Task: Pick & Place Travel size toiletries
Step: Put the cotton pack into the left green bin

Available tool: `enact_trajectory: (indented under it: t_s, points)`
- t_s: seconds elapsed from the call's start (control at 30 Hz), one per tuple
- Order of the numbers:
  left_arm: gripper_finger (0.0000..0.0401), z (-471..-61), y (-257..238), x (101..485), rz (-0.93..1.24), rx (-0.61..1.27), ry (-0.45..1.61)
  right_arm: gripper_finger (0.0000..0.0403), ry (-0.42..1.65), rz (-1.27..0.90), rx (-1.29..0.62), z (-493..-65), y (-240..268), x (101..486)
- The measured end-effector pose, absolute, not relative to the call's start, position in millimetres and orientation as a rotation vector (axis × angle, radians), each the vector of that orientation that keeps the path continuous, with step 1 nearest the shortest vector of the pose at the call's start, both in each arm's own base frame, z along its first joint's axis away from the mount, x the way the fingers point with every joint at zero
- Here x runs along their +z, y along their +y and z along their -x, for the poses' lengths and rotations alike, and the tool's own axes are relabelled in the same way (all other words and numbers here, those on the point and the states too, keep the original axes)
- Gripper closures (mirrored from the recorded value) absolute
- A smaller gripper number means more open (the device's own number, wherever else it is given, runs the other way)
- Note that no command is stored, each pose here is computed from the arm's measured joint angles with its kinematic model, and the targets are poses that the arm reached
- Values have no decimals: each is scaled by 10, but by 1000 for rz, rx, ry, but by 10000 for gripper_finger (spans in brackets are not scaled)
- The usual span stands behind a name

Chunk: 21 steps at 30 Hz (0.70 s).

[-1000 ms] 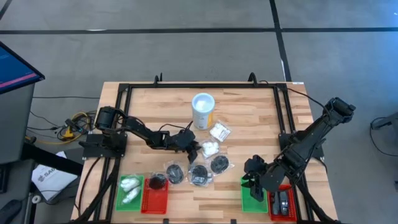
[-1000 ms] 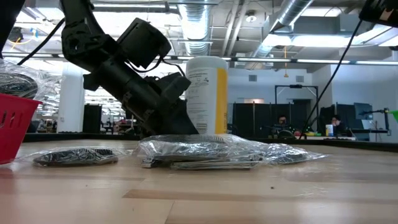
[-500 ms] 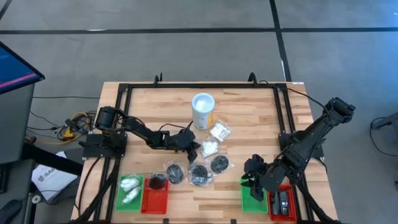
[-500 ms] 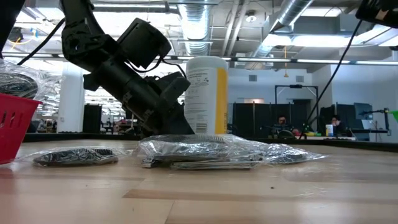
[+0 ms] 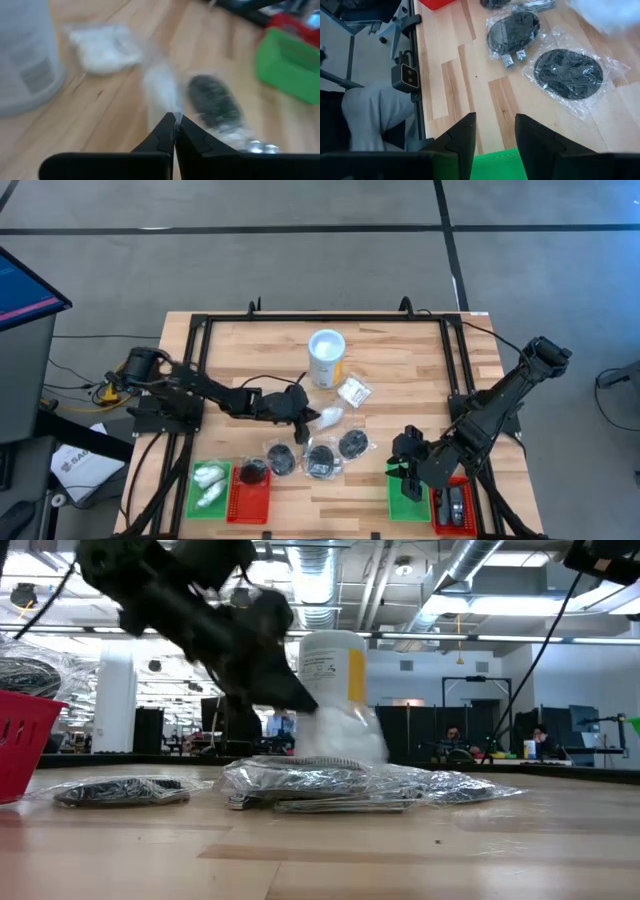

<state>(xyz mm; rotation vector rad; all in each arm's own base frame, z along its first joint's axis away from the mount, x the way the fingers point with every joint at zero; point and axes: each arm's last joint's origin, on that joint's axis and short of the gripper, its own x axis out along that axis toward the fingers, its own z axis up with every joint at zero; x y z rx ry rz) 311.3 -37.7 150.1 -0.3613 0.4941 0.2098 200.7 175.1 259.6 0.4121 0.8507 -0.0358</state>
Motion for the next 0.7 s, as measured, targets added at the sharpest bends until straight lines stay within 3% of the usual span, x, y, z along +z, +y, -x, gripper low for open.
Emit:
enact_trajectory:
  t_s: [0.23,0.7]
  points:
    - [401,-2905,-579,1885,281,183,445,275,851,-412,-36,-2008,1751,2595]
    - [401,-2593,-974,2157,192,46,435,275,850,-387,-26,-2008,1750,2595]
